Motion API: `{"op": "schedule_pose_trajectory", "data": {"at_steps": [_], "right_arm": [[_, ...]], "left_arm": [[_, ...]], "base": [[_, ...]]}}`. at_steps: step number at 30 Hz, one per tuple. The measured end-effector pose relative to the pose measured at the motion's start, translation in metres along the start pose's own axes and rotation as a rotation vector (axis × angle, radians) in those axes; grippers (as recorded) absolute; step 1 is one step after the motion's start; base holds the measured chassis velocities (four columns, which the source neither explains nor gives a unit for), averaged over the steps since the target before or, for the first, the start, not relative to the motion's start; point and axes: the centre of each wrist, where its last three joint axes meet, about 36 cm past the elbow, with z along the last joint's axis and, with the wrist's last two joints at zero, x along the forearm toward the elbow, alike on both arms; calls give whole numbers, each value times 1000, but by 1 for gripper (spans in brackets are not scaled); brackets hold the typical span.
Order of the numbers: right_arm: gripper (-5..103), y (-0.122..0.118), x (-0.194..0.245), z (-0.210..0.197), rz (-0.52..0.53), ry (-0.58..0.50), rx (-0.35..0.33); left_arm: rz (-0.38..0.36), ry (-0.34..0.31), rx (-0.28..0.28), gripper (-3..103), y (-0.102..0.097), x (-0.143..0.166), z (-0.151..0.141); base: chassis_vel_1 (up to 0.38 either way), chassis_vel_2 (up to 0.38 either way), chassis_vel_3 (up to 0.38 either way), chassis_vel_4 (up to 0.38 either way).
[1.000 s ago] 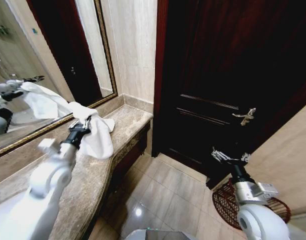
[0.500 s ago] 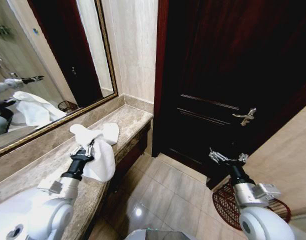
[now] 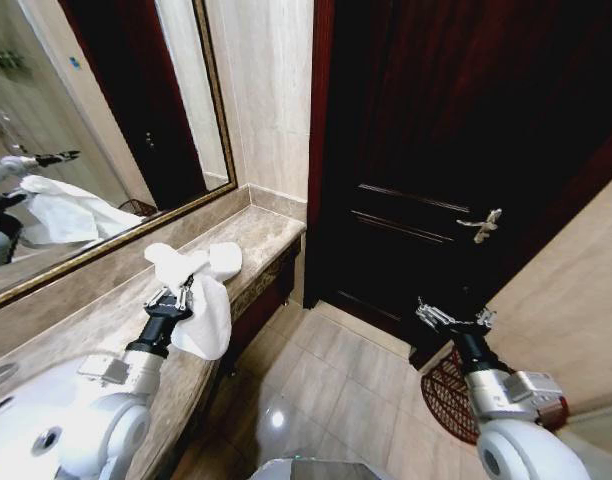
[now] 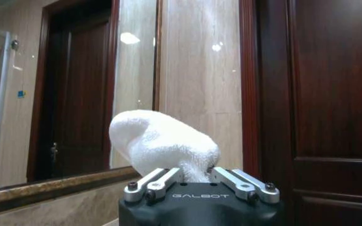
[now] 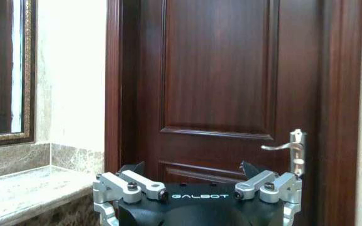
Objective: Discard the used towel into the hamper.
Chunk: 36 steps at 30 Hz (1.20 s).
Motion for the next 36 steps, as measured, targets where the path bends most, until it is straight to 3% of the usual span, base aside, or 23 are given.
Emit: {"op": "schedule_pose_trajectory", "data": {"at_steps": [19,36], "right_arm": [[100,1,2,5,24,-21,25],[100,2,10,2,50,-33,30]], "left_arm": [[-1,-14,1,7,3,-9,9],[-1,-15,-9,7,1,-9,7]], "base": [[62,-65,-67,59],[-79,-73,-69,-73]]}}
